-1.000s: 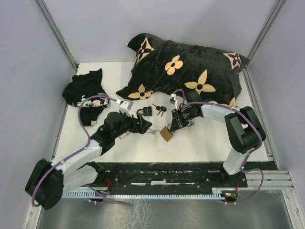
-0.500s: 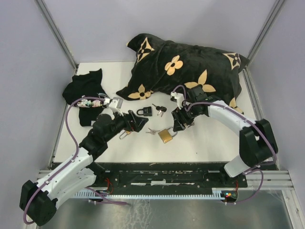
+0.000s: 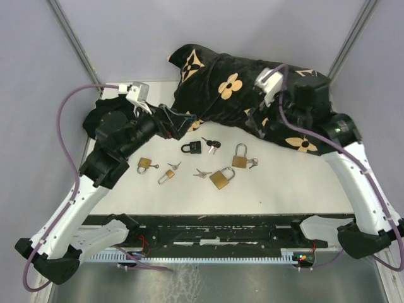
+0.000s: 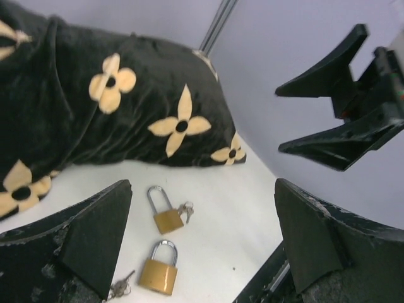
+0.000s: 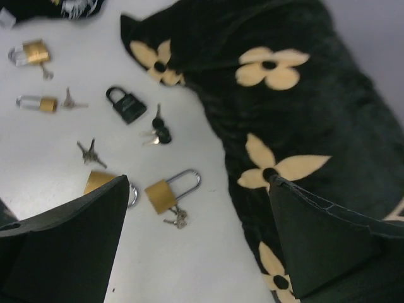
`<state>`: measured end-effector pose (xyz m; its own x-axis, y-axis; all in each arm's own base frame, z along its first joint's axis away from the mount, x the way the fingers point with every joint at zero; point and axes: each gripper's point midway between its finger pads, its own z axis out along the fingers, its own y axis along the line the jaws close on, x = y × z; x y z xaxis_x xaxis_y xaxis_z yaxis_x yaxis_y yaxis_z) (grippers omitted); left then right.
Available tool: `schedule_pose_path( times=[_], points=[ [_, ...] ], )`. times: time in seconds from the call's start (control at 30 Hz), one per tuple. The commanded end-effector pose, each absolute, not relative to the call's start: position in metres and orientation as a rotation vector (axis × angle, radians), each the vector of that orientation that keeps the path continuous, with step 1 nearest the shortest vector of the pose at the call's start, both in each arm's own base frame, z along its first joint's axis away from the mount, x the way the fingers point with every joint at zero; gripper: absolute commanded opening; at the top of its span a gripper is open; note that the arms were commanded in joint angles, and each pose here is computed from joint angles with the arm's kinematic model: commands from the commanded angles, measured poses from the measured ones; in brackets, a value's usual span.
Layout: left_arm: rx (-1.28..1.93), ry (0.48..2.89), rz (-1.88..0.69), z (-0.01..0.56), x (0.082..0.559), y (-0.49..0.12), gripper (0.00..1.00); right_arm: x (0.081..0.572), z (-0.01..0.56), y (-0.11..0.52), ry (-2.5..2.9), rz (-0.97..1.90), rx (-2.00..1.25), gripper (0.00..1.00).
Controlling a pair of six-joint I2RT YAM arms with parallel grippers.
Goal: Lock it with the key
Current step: Reset both arms
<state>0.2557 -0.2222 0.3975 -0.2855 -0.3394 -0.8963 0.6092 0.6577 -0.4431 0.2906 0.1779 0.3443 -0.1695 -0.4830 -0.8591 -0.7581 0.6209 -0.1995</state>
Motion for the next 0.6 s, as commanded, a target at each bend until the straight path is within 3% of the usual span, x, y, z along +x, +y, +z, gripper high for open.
schedule_pose_path(
  times=[0.0, 0.13, 0.3, 0.57],
  points=[
    [0.265, 1.566, -0.839, 0.454, 0.252, -0.206, 0.99, 0.288, 0.432, 0.144, 1.754, 0.232, -0.698, 0.99],
    [0.293, 1.503, -0.824, 0.500, 0.239, -0.197, 0.99, 0.271, 0.476, 0.137, 1.680, 0.244, -0.662, 0.99],
    [0.309, 1.414, -0.849, 0.536, 0.217, -0.187, 0.99, 0.269, 0.511, 0.116, 1.649, 0.255, -0.387, 0.99],
    [0.295, 1.422, -0.833, 0.531, 0.211, -0.180, 0.99, 0.262, 0.509, 0.110, 1.651, 0.226, -0.398, 0.99]
  ],
)
